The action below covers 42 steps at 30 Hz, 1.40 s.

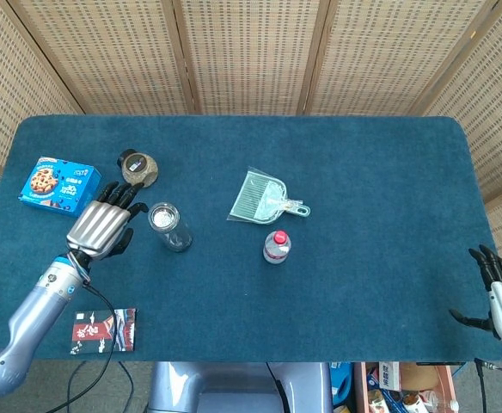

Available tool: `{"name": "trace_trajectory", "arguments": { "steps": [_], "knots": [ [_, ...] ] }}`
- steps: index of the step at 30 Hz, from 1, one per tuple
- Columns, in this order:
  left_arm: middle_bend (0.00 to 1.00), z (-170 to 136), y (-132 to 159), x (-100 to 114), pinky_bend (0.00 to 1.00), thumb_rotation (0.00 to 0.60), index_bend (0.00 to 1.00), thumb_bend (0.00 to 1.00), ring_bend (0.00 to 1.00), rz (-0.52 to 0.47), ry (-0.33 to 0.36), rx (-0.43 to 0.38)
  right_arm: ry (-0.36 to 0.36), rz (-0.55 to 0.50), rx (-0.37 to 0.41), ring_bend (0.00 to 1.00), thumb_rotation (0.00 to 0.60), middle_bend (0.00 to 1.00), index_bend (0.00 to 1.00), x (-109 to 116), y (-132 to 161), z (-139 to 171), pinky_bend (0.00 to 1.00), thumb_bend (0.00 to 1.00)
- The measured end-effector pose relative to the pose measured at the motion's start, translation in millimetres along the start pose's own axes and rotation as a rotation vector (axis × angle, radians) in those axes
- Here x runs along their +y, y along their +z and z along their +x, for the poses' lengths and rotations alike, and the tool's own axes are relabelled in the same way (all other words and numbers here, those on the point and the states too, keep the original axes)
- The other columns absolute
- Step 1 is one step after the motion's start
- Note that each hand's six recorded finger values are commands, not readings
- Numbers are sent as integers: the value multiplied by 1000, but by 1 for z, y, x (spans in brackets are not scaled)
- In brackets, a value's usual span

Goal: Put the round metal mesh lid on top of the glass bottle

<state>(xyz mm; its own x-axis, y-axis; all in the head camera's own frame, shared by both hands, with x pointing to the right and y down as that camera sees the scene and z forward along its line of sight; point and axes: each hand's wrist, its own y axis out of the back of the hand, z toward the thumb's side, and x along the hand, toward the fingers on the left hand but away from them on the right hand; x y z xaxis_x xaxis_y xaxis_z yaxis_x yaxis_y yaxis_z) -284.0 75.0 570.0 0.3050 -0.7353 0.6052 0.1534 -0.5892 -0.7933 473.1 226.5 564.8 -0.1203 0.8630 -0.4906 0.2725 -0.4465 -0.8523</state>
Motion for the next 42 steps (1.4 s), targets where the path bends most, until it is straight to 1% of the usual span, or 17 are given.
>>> {"name": "trace_trajectory", "arguments": {
  "steps": [5, 14, 25, 42],
  "knots": [
    [0, 7, 11, -2, 0, 600, 251, 601, 0, 21, -2, -7, 3, -3, -3, 0, 600, 0, 86, 0, -1, 0, 0, 49],
    [0, 12, 21, -3, 0, 600, 252, 601, 0, 29, -3, -7, 3, -8, -3, 0, 600, 0, 86, 1, -2, 0, 0, 49],
    [0, 12, 22, -6, 0, 600, 258, 602, 0, 47, -13, 0, 4, -8, -3, 0, 600, 0, 86, 0, -2, 0, 0, 49],
    [0, 12, 20, -6, 0, 600, 273, 602, 0, 53, -10, 11, 3, -10, -3, 0, 600, 0, 86, 1, -2, 0, 0, 49]
  ]
}}
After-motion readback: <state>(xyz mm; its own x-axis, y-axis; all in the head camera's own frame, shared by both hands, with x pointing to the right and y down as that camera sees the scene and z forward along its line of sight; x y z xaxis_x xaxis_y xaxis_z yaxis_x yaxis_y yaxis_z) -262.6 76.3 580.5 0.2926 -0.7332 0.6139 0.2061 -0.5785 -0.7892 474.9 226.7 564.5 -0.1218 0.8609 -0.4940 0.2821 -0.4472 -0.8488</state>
